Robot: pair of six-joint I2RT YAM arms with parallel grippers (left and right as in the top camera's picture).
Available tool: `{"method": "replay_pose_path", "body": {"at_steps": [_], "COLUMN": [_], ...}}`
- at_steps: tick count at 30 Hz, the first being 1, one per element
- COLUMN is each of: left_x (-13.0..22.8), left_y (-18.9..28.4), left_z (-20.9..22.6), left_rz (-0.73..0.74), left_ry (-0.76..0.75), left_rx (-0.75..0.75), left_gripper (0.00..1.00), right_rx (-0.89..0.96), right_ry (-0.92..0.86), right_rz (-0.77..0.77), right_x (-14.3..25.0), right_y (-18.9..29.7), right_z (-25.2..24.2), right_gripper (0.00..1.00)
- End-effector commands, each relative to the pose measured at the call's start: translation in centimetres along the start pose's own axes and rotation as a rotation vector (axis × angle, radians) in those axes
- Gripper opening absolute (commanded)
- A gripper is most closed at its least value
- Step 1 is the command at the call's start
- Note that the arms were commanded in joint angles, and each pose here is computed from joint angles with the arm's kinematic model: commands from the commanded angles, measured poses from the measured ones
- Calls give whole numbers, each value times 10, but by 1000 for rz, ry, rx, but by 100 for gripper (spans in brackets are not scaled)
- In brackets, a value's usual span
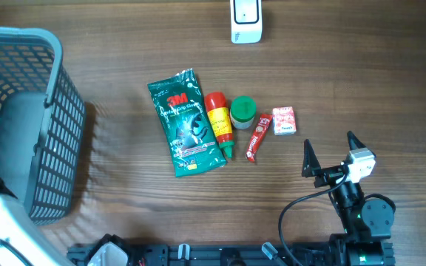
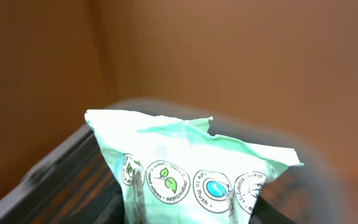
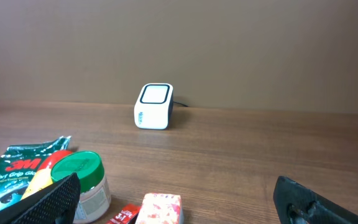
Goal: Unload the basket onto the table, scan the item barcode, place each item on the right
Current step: 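Carry wipes pack out and drop it right of Nescafe stick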
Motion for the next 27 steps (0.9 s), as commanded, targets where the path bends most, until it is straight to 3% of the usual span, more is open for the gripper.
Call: {"method": "replay_pose_path", "body": {"at_steps": [1, 6, 8, 12, 21, 27], "left_x": [-46, -44, -30, 16, 165, 244], "left_y": [32, 46, 53, 62, 94, 127], "left_z": [-80, -182, -233, -321, -473, -527], "left_rz": [-136, -70, 19, 233, 630, 754], "left_ry": [133, 140, 136, 84, -217, -320], "left_rx": [412, 799, 972, 1177, 1336, 1445], "left_gripper": [47, 47, 47, 46, 46, 46], "right_rx": [4, 4, 4, 5, 4, 4], "right_ry": [11, 11, 11, 11, 11, 11], "right_rz": [-13, -13, -13, -12, -13, -13], "right_x": [-2, -2, -2, -2, -2, -2], "right_y": [0, 0, 0, 0, 0, 0], "right_z": [0, 0, 0, 0, 0, 0], "right_gripper": [100, 100, 100, 100, 100, 100]}}
Point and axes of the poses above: each gripper's point midway between its finger pads, its own y axis back along the fingers, its own z axis along the line the jaws close on, x = y × z, the point moved 5 cm from there along y, back along the fingers, and after that the axes turned 2 degrees about -y, right-handed, at the moved point
